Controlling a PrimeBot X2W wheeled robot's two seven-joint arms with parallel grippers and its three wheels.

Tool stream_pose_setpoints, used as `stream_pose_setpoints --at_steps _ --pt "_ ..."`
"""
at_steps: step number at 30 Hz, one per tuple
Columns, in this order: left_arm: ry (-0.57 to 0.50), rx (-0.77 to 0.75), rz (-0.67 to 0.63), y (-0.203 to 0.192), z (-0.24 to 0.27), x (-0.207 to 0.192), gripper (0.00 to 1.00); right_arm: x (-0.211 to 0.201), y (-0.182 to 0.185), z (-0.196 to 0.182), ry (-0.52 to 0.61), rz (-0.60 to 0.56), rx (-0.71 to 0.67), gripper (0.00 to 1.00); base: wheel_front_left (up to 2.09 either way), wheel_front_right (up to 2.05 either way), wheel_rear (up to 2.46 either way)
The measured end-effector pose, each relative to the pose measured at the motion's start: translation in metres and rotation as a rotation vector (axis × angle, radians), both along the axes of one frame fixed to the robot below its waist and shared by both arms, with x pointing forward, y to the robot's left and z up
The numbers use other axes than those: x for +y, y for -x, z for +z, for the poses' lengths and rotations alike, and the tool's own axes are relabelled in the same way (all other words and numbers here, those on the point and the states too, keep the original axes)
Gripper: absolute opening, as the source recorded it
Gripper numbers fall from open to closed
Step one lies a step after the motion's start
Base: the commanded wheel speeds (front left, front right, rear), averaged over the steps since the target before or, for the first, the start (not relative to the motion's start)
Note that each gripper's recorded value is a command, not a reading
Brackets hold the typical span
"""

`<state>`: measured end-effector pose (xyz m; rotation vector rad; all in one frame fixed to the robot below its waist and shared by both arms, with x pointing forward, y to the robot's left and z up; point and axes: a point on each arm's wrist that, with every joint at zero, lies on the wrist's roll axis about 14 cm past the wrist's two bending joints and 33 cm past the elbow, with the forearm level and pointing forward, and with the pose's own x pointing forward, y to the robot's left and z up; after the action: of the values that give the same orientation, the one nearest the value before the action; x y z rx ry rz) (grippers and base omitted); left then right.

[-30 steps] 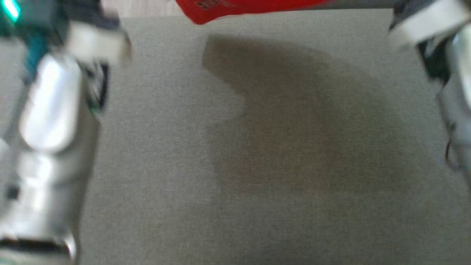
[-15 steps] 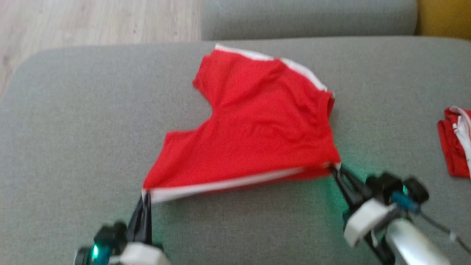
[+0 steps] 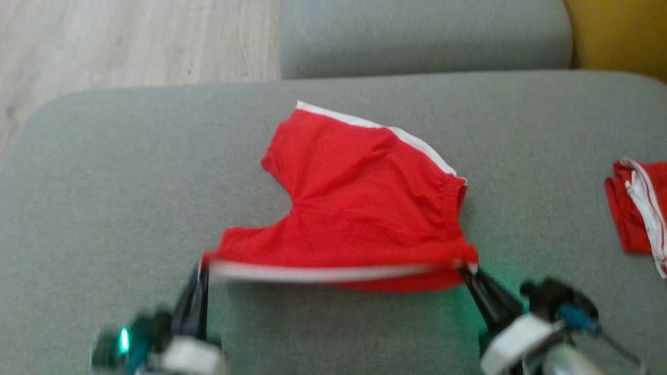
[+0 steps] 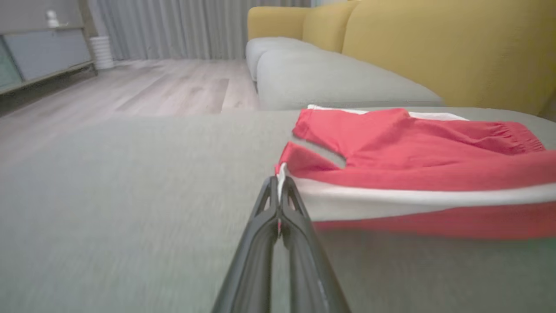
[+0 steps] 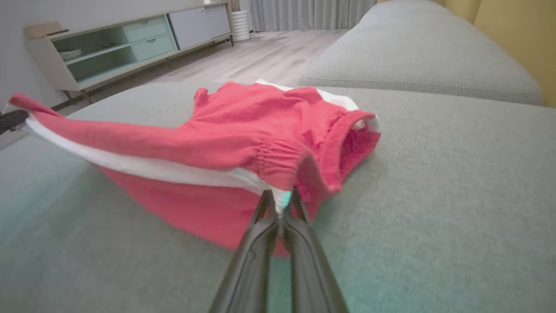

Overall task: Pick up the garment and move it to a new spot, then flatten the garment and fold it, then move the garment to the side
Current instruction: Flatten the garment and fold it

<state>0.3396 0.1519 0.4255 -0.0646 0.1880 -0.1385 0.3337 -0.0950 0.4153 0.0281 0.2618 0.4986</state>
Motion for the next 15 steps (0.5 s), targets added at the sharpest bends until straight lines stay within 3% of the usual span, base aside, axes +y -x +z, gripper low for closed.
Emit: stream_pose_setpoints --at_steps 8,15 --pt "-0.15 -0.131 -0.2 -0.138 0.064 -0.032 0.0 -0.004 -0.083 0.021 -0.102 -0.084 0.048 0.0 0.0 0.0 0.0" --pt "-0.239 -0.017 -0.367 -0.192 0.034 -0.073 0.0 -0.01 -0.126 0.009 -0.141 -0.119 0.104 0.0 0.0 0.0 0.0"
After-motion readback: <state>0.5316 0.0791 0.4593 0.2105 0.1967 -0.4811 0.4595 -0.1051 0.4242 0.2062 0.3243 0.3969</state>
